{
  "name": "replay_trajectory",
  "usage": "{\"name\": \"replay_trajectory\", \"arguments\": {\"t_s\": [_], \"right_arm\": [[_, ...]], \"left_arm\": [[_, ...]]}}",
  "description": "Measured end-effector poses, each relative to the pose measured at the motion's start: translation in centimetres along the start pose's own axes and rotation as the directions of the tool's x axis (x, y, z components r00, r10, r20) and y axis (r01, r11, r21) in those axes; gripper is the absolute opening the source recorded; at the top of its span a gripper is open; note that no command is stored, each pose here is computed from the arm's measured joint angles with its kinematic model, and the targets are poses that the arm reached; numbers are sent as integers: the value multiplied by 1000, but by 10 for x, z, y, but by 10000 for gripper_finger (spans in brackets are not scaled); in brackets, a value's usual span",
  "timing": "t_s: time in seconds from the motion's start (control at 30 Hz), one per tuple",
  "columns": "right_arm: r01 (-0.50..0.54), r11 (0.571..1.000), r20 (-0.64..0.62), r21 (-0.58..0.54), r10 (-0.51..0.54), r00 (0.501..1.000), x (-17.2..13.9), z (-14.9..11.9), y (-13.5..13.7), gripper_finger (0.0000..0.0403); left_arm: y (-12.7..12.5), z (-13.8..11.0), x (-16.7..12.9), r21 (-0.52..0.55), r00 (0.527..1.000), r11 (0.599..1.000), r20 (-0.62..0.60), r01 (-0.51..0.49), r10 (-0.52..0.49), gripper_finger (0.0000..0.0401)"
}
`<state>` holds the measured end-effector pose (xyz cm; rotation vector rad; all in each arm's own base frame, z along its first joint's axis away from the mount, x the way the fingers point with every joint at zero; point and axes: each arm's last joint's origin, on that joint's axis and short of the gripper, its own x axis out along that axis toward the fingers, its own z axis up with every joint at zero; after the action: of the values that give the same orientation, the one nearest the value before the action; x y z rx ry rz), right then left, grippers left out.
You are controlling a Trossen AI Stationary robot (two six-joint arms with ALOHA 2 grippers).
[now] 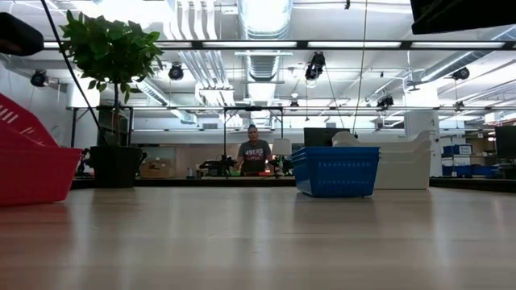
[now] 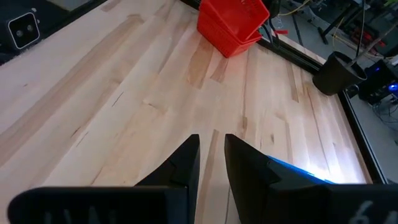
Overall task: Stack baskets by color
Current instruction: Stack the right red bin on the stacked red bin
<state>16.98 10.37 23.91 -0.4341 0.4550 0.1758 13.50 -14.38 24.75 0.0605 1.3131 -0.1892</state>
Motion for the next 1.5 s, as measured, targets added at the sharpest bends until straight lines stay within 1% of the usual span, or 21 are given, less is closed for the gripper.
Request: {"name": "replay_trajectory", "arguments": {"t_s": [0.17, 0.3, 0.4, 0.47, 0.53, 0.57, 0.63, 0.7, 0.77, 0.83, 0.87, 0.97, 1.03, 1.1, 1.2, 1.23, 1.3, 1.37, 1.4, 1.43, 1.5], "right_arm": [[0, 1000, 0, 3, 0, 1000, 0, 0, 0, 68], [0, 1000, -1, -17, 0, 1000, 0, 0, 0, 68], [2, 1000, 4, -26, -1, 1000, -1, 2, -1, 68], [3, 999, 11, -33, -3, 1000, -1, 4, -1, 68], [2, 999, 9, -40, -2, 1000, -1, 3, -1, 68], [3, 999, 8, -41, -2, 1000, -1, 3, -1, 68], [4, 999, 9, -45, -4, 1000, -1, 3, -1, 68], [7, 998, 9, -61, -7, 1000, -1, 3, -1, 68], [31, 997, 6, -75, -30, 1000, -2, 3, -2, 68], [58, 994, 2, -90, -58, 998, -2, 3, -3, 68], [67, 993, 0, -97, -68, 998, -2, 3, -3, 68], [78, 992, 1, -99, -79, 997, -2, 3, -4, 68], [77, 992, -6, -103, -77, 997, -3, 3, -4, 68], [74, 991, -15, -109, -76, 997, -3, 2, -4, 68], [72, 991, -22, -109, -75, 997, -3, 1, -4, 68], [72, 992, -22, -107, -75, 997, -3, 1, -4, 68], [72, 992, -24, -107, -75, 997, -3, 0, -4, 68], [71, 992, -27, -108, -74, 997, -3, 0, -4, 68], [71, 992, -27, -109, -74, 997, -3, 0, -4, 68], [71, 992, -27, -108, -74, 997, -3, 0, -4, 68], [71, 992, -27, -109, -74, 997, -3, 0, -4, 68]], "left_arm": [[0, 0, -2, -120, 1000, 993, -2, -2, 2, 144], [-2, 4, -11, -212, 1000, 977, 9, 17, -15, 168], [-1, 4, -16, -308, 1000, 951, -14, 15, -20, 177], [-2, 4, -19, -389, 999, 921, -23, 23, -35, 178], [-2, 7, -23, -512, 999, 858, -12, 35, -47, 178], [-1, 10, -25, -586, 999, 809, -3, 39, -51, 178], [4, 17, -30, -721, 998, 690, 20, 53, -56, 178], [7, 26, -35, -790, 995, 606, 58, 93, -77, 178], [8, 35, -44, -804, 988, 574, 116, 155, -104, 178], [11, 40, -51, -818, 984, 547, 154, 177, -88, 178], [15, 43, -52, -836, 983, 518, 169, 179, -67, 178], [28, 56, -48, -906, 982, 389, 190, 167, 21, 178], [34, 67, -38, -928, 986, 347, 160, 132, 51, 178], [38, 82, -24, -943, 992, 315, 120, 106, 27, 178], [38, 102, -3, -954, 998, 299, -3, 16, -62, 178], [38, 107, 2, -955, 994, 295, -60, -31, -89, 178], [37, 111, 8, -937, 973, 307, -208, -168, -101, 178], [35, 113, 8, -897, 938, 337, -334, -286, -94, 178], [34, 115, 6, -875, 923, 361, -374, -322, -84, 178], [33, 117, 6, -853, 912, 391, -404, -345, -75, 178], [33, 123, 7, -830, 905, 425, -422, -360, -58, 178]]}}
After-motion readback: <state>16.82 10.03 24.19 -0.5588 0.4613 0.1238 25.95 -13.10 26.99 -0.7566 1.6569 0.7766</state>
